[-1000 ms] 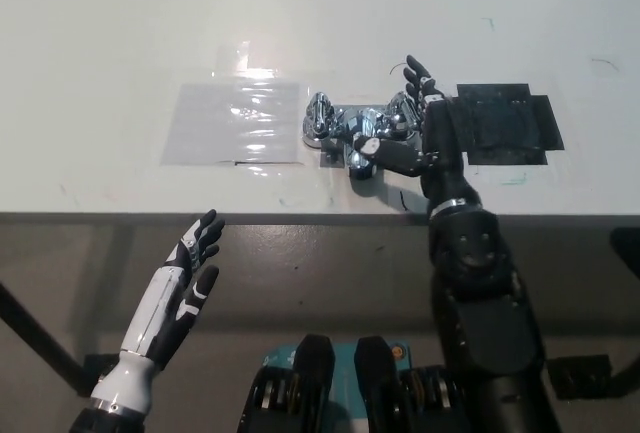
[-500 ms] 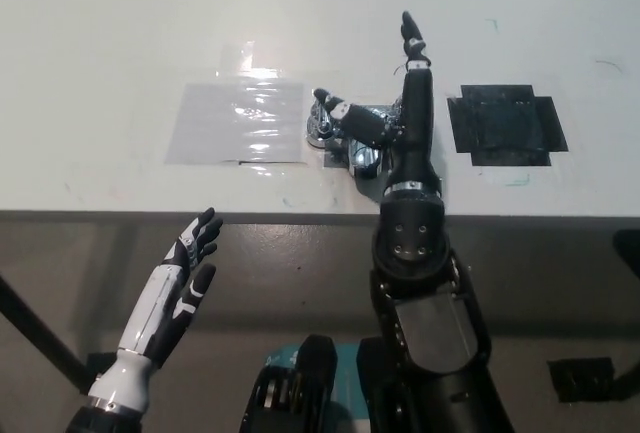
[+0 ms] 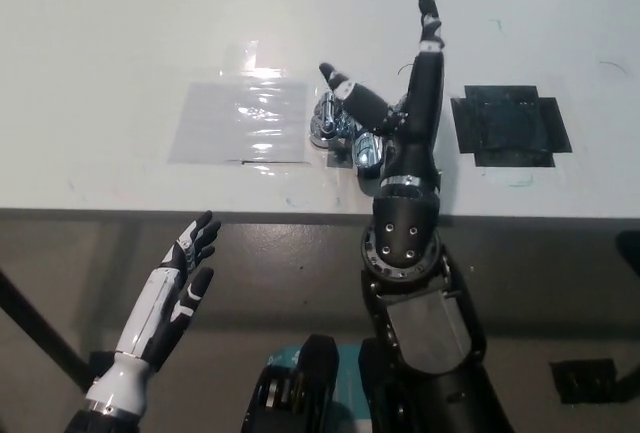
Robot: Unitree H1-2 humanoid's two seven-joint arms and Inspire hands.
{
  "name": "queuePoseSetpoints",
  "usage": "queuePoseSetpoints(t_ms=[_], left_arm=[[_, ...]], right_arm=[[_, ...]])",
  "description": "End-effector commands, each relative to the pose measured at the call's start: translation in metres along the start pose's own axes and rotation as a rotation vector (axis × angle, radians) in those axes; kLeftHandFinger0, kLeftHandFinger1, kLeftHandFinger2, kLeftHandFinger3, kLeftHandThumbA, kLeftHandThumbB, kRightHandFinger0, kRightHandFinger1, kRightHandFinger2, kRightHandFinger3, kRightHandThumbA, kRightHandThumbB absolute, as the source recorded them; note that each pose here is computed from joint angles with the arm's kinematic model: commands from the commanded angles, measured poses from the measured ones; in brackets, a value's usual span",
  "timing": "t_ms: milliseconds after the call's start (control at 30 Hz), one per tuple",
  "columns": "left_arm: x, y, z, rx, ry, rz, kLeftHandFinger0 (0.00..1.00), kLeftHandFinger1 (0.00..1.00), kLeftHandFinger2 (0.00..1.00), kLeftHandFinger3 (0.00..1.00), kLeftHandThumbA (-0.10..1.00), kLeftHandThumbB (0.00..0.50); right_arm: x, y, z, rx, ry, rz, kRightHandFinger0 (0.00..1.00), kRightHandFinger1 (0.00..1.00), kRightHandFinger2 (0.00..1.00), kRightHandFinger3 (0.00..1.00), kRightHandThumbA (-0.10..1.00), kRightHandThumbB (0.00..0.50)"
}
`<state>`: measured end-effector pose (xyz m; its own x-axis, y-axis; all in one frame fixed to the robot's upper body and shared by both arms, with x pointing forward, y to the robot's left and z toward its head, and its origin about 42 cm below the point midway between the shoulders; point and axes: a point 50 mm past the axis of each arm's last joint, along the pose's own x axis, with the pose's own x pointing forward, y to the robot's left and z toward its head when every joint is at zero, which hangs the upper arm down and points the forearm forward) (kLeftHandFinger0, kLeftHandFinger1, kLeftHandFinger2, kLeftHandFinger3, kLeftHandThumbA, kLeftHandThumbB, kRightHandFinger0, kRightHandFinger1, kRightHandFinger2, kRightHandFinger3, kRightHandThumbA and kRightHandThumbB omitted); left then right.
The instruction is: The faucet is at the center of the desk and the robot turn off the faucet by turning the right faucet handle using the right hand
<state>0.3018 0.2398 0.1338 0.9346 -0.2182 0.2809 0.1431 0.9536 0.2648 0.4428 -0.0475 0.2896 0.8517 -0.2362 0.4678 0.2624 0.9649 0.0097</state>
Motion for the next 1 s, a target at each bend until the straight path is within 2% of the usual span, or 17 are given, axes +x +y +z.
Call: queuePoseSetpoints(t_ms=[0,133,267,400,467,567,633,767,900,967], left_arm=[[0.002,0.008,0.009,0.023,-0.048,0.007,1.00,1.00,1.00,1.00,0.93,0.243],[-0.001,0.006,0.008,0.011,-0.045,0.014,1.00,1.00,1.00,1.00,0.93,0.246],[-0.002,0.007,0.009,0.012,-0.046,0.013,1.00,1.00,1.00,1.00,0.93,0.240],[0.000,0.008,0.009,0.016,-0.048,0.015,1.00,1.00,1.00,1.00,0.93,0.241],[-0.005,0.007,0.009,0.005,-0.038,0.016,1.00,1.00,1.00,1.00,0.93,0.242],[-0.002,0.008,0.008,0.007,-0.048,0.010,1.00,1.00,1.00,1.00,0.92,0.233],[0.001,0.008,0.008,0.006,-0.054,0.014,1.00,1.00,1.00,1.00,0.92,0.232],[-0.002,0.008,0.008,-0.001,-0.054,0.007,1.00,1.00,1.00,1.00,0.91,0.236],[-0.008,0.005,0.006,0.005,-0.051,0.010,1.00,1.00,1.00,1.00,0.90,0.212],[-0.011,0.005,0.004,-0.002,-0.042,0.015,1.00,1.00,1.00,1.00,0.90,0.224]], right_arm=[[0.016,-0.015,0.057,0.075,-0.315,-0.038,1.00,1.00,1.00,1.00,1.00,0.118],[0.005,-0.059,0.101,0.065,-0.509,-0.026,1.00,1.00,1.00,1.00,1.00,0.160],[-0.018,-0.090,0.113,0.051,-0.596,0.022,1.00,1.00,1.00,1.00,1.00,0.141],[-0.037,-0.120,0.108,0.014,-0.618,0.081,1.00,1.00,1.00,1.00,1.00,0.153],[-0.052,-0.137,0.101,0.004,-0.600,0.105,1.00,1.00,1.00,1.00,1.00,0.163],[-0.069,-0.160,0.092,-0.029,-0.592,0.130,1.00,1.00,1.00,1.00,1.00,0.122],[-0.075,-0.169,0.087,-0.051,-0.578,0.138,1.00,1.00,1.00,1.00,1.00,0.121],[-0.101,-0.190,0.065,-0.086,-0.492,0.179,1.00,1.00,1.00,1.00,1.00,0.130],[-0.122,-0.203,0.035,-0.090,-0.394,0.228,1.00,1.00,1.00,1.00,1.00,0.097],[-0.131,-0.206,0.020,-0.099,-0.337,0.230,1.00,1.00,1.00,1.00,1.00,0.120]])
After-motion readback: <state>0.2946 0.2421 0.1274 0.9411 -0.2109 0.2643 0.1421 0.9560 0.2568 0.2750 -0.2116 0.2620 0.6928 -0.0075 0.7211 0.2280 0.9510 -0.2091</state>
